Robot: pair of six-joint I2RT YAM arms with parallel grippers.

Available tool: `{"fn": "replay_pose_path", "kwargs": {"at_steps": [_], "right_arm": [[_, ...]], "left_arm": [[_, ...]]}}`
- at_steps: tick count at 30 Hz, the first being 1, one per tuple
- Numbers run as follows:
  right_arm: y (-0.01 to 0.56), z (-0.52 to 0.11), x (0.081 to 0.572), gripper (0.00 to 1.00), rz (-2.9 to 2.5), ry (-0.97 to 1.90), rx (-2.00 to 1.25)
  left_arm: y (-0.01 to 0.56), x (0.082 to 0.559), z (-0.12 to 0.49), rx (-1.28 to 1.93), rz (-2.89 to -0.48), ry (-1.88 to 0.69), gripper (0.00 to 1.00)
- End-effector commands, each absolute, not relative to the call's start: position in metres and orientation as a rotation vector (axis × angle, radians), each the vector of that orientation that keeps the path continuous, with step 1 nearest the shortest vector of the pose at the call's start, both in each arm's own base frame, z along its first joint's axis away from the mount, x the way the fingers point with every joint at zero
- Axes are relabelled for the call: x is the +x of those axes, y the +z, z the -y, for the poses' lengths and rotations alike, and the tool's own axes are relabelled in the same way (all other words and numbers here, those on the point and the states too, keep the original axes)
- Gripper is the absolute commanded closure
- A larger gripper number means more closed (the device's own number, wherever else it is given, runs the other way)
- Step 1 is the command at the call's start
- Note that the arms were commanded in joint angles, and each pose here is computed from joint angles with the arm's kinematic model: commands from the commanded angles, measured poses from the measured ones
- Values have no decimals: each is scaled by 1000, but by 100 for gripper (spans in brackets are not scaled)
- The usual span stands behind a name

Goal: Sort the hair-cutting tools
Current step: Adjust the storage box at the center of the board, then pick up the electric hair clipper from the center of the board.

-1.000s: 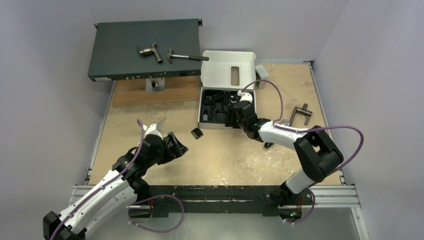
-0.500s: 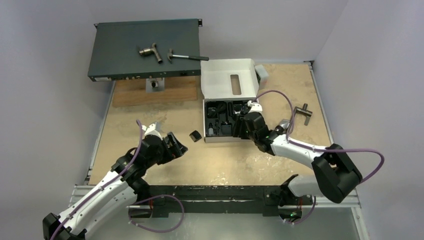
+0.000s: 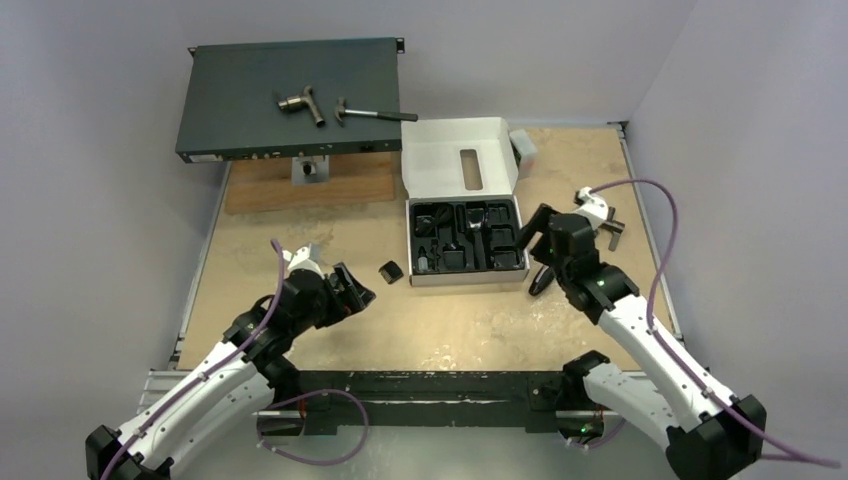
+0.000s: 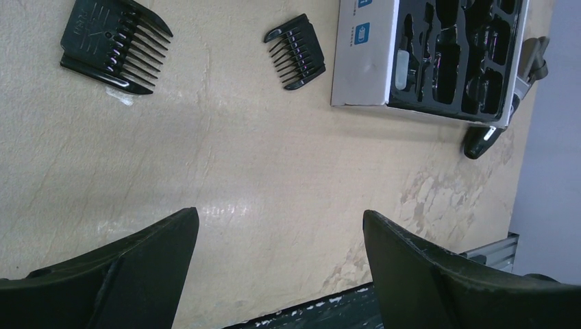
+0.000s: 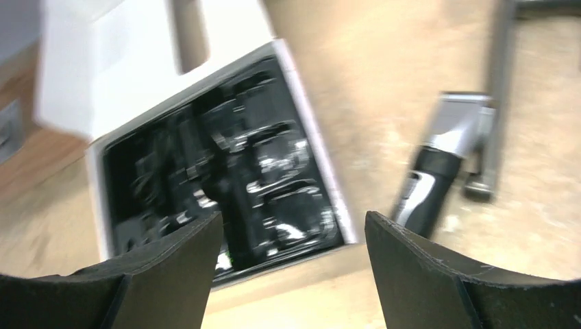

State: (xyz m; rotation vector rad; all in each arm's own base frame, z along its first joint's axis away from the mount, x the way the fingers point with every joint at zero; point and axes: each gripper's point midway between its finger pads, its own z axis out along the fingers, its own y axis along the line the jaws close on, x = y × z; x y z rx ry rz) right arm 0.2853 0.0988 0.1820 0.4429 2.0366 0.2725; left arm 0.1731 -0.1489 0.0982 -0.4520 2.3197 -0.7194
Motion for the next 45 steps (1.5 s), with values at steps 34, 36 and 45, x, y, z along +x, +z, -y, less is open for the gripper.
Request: {"fn": "replay_pose_path", "kwargs": {"at_steps": [34,36,45], "right_arm": [[37,-17,296,40,-2290,-10,916],[33,-20,297,46,-2309,4,906],[30,-21,295,59,-2332,31,893]], "left_arm": [[100,181,156,-453,-2265,-774,10],[100,181,157,-451,-2269,-773,10],[102,182,156,-462,-2260,-773,10]]}}
